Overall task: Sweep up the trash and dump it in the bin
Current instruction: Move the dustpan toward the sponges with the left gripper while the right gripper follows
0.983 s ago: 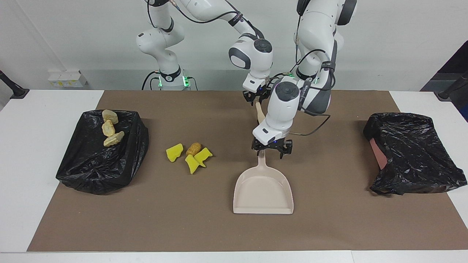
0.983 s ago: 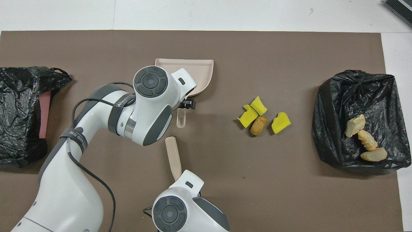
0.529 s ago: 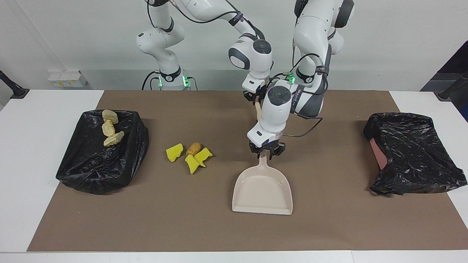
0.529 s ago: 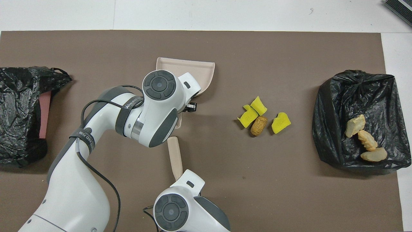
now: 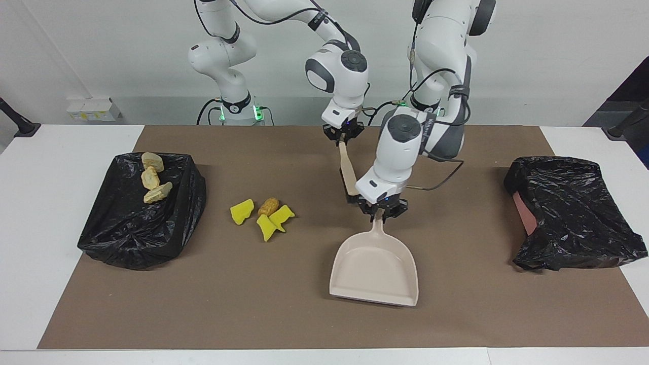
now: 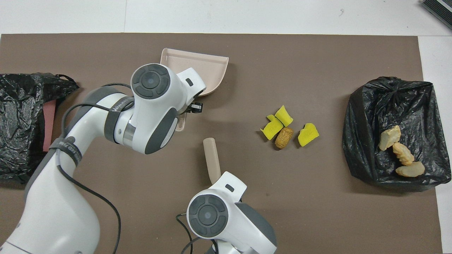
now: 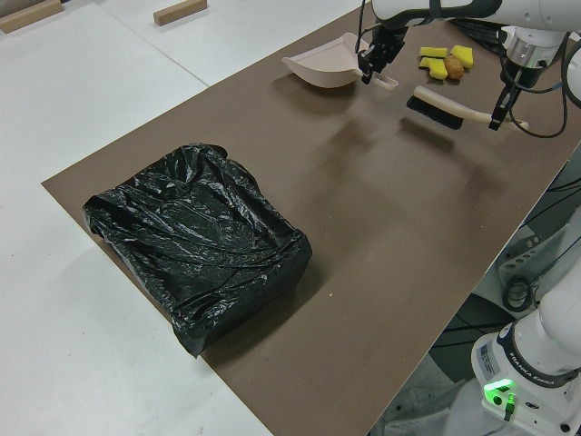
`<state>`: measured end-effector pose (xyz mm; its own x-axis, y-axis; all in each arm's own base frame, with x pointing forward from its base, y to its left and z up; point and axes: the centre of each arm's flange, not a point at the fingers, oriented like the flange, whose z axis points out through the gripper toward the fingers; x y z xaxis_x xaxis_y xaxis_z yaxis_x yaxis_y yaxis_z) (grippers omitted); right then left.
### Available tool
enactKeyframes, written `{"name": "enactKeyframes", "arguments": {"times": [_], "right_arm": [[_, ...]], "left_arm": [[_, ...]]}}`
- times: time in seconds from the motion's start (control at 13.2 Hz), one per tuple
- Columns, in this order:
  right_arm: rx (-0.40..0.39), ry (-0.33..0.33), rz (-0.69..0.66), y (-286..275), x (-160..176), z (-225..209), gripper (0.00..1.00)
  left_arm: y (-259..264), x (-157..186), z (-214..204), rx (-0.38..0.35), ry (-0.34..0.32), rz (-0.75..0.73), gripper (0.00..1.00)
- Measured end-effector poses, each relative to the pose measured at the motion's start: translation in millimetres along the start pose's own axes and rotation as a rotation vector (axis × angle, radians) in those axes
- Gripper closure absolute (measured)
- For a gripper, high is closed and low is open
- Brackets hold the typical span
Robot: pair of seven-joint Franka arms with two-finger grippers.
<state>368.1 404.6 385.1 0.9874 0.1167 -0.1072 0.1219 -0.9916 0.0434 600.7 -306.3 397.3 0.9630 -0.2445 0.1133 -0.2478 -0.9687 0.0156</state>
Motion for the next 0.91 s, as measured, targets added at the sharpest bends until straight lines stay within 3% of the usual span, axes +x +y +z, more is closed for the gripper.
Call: {"name": "enactKeyframes", "arguments": {"times": [0.15,0.53,0.91], "right_arm": [[-0.016,-0.003,0.019,35,11,-23,0.74],[-0.025,0.003,0.122,133,41,-65,0.74],[-0.124,-0.017,0.164,237,71,-44,0.74]], "left_arm": [[-29,4,-16,0.004,0.008,0.061,0.69],[-107,-6,-41,0.005,-0.104,0.392,0.69],[-135,-37,-24,-0.044,-0.233,0.834,0.69]]}}
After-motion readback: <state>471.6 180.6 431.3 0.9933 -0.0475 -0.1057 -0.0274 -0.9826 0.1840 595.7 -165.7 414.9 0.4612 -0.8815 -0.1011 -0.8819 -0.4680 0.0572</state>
